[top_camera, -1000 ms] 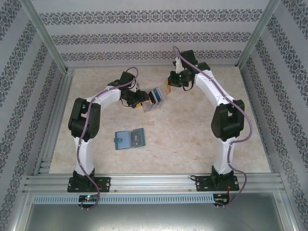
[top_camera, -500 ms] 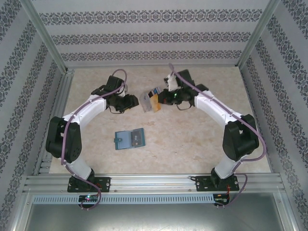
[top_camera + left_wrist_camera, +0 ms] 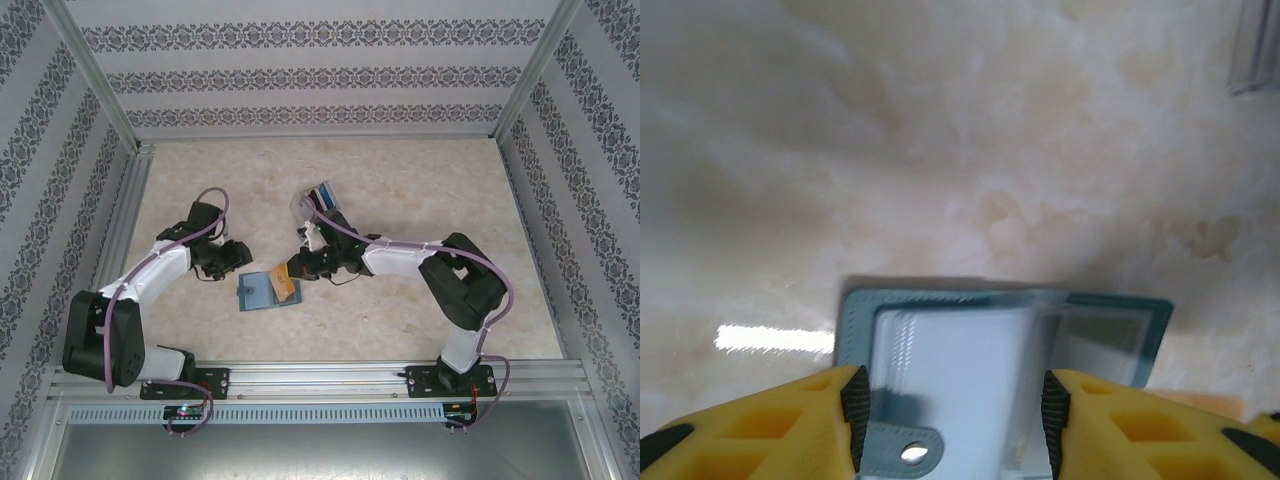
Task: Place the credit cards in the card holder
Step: Insert the credit card into the card slot.
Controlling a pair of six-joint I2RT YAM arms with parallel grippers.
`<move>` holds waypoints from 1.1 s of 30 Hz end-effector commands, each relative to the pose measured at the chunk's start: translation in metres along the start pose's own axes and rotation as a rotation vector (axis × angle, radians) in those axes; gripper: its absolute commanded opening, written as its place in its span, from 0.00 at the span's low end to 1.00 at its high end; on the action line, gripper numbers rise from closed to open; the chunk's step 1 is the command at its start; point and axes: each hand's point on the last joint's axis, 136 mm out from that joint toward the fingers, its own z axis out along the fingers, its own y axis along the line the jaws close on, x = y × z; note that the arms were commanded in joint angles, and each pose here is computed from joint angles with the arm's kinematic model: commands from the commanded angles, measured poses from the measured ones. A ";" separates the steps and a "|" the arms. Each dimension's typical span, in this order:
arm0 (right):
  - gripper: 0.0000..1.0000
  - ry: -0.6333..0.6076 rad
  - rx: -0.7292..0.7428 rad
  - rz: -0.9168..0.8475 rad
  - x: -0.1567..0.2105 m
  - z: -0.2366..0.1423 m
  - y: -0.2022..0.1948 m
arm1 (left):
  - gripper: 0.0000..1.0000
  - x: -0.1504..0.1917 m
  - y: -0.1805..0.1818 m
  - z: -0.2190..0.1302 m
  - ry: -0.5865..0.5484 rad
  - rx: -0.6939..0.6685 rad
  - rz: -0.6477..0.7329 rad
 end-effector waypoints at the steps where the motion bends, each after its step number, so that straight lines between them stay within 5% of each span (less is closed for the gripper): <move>1: 0.08 -0.024 -0.057 0.001 -0.002 0.013 0.010 | 0.50 0.011 0.017 0.001 0.015 -0.030 -0.026; 33: 0.08 -0.048 -0.022 0.081 0.001 0.014 -0.019 | 0.43 0.039 0.028 0.040 0.129 0.020 -0.104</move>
